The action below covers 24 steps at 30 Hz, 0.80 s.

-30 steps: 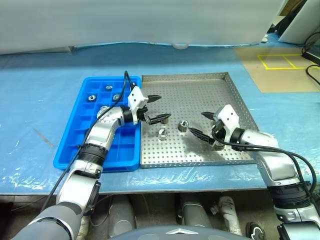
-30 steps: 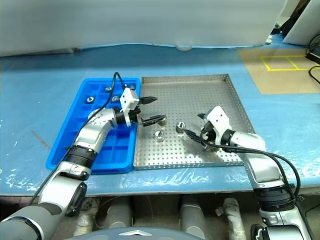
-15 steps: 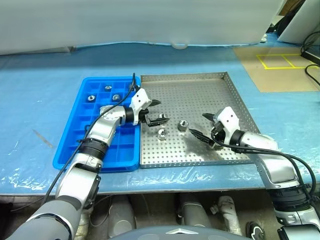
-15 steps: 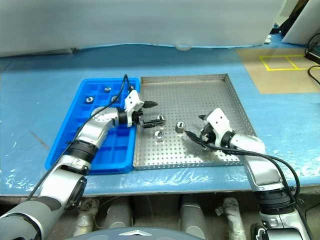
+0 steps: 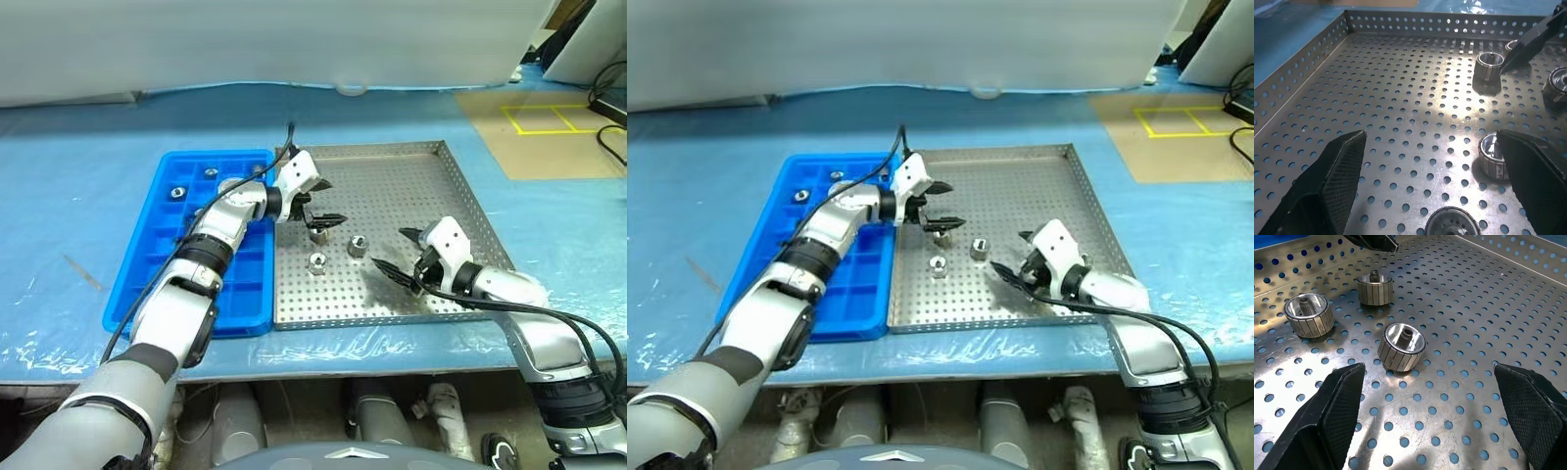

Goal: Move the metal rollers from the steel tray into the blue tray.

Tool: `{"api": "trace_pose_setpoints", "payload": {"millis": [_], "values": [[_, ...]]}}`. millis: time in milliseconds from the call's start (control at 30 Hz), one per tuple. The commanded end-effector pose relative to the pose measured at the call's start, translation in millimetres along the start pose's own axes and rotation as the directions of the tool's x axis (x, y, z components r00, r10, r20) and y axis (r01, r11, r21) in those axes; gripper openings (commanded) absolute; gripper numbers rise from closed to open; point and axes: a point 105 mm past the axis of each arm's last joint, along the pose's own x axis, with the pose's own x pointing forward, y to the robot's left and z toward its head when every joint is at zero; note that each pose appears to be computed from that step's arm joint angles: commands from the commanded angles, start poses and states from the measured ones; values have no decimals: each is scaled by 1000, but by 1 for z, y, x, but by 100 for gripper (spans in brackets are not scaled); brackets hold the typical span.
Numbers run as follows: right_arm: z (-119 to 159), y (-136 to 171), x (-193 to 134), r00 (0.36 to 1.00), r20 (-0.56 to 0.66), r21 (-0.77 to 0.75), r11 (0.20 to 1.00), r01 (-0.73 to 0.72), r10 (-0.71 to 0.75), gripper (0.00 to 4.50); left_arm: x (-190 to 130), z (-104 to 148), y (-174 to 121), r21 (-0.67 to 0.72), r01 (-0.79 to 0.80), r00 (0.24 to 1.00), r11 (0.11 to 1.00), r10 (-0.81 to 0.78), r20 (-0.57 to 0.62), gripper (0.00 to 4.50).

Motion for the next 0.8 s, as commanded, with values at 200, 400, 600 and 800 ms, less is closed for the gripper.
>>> {"api": "trace_pose_setpoints", "payload": {"millis": [200, 400, 600, 800], "values": [[11, -3, -9, 999, 30, -34, 999, 38, -37, 441, 4, -13, 2, 113, 76, 980, 991, -53, -194, 450], [11, -5, -11, 998, 28, -37, 998, 49, -48, 450, 15, -21, -3, 197, 119, 954, 973, -57, -294, 396], [10, -4, -12, 998, 24, -38, 998, 55, -54, 450, 17, -32, -13, 178, 173, 940, 969, -108, -325, 194], [11, -3, -11, 998, 27, -37, 998, 50, -49, 450, 18, -2, -4, 82, 81, 991, 993, -72, -110, 174]]}}
